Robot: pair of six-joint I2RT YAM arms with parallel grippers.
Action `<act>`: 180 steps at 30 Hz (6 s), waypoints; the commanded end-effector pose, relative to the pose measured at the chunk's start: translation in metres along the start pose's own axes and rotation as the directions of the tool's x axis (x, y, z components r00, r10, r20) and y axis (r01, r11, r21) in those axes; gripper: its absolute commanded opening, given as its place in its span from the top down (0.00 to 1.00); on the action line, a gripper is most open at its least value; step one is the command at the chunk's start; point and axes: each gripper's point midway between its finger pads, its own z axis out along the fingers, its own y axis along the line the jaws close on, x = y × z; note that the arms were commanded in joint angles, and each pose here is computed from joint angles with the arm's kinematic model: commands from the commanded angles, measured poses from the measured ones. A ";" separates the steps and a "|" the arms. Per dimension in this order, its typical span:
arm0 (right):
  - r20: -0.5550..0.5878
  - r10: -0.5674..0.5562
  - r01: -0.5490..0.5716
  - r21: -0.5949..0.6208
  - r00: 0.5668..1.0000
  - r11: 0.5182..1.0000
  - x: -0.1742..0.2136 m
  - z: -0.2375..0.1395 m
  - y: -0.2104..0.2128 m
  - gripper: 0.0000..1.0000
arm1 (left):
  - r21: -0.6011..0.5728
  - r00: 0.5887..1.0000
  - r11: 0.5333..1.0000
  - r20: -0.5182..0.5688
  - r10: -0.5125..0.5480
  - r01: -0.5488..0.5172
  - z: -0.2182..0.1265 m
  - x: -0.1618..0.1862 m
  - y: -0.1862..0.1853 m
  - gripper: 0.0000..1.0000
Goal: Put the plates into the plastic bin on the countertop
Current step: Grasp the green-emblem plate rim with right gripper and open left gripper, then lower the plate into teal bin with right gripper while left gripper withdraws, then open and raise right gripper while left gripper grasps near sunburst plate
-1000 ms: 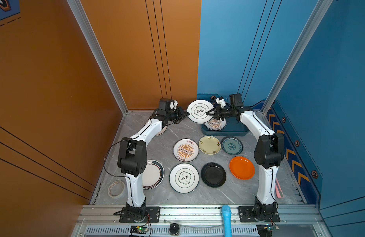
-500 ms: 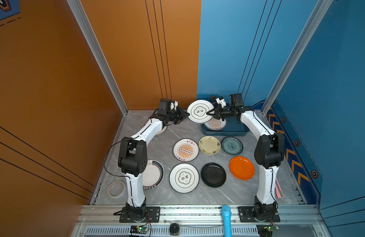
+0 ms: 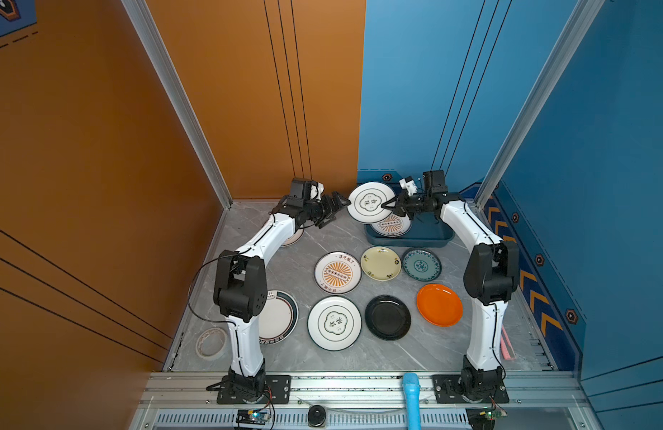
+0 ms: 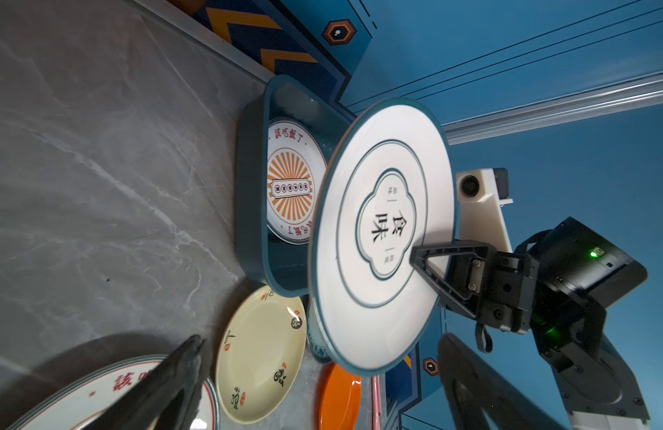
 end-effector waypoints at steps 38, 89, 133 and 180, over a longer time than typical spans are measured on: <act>0.135 0.321 -0.348 0.364 0.937 0.864 -0.031 0.001 -0.176 1.00 | -0.344 0.993 0.935 0.107 -0.057 0.090 -0.112 0.029 0.102 0.02; 0.174 0.269 -0.320 0.504 0.947 0.802 -0.036 -0.033 -0.164 0.54 | -0.288 0.998 0.956 0.022 -0.056 0.060 -0.098 0.034 0.101 0.03; 0.278 0.076 -0.213 0.505 0.958 0.837 -0.075 -0.111 -0.098 0.32 | -0.338 0.974 0.938 -0.225 0.003 -0.081 -0.078 0.109 0.136 0.07; 0.280 0.077 -0.214 0.500 0.957 0.839 -0.068 -0.134 -0.096 0.30 | -0.397 0.953 0.918 -0.273 -0.133 0.015 -0.044 0.187 0.206 0.57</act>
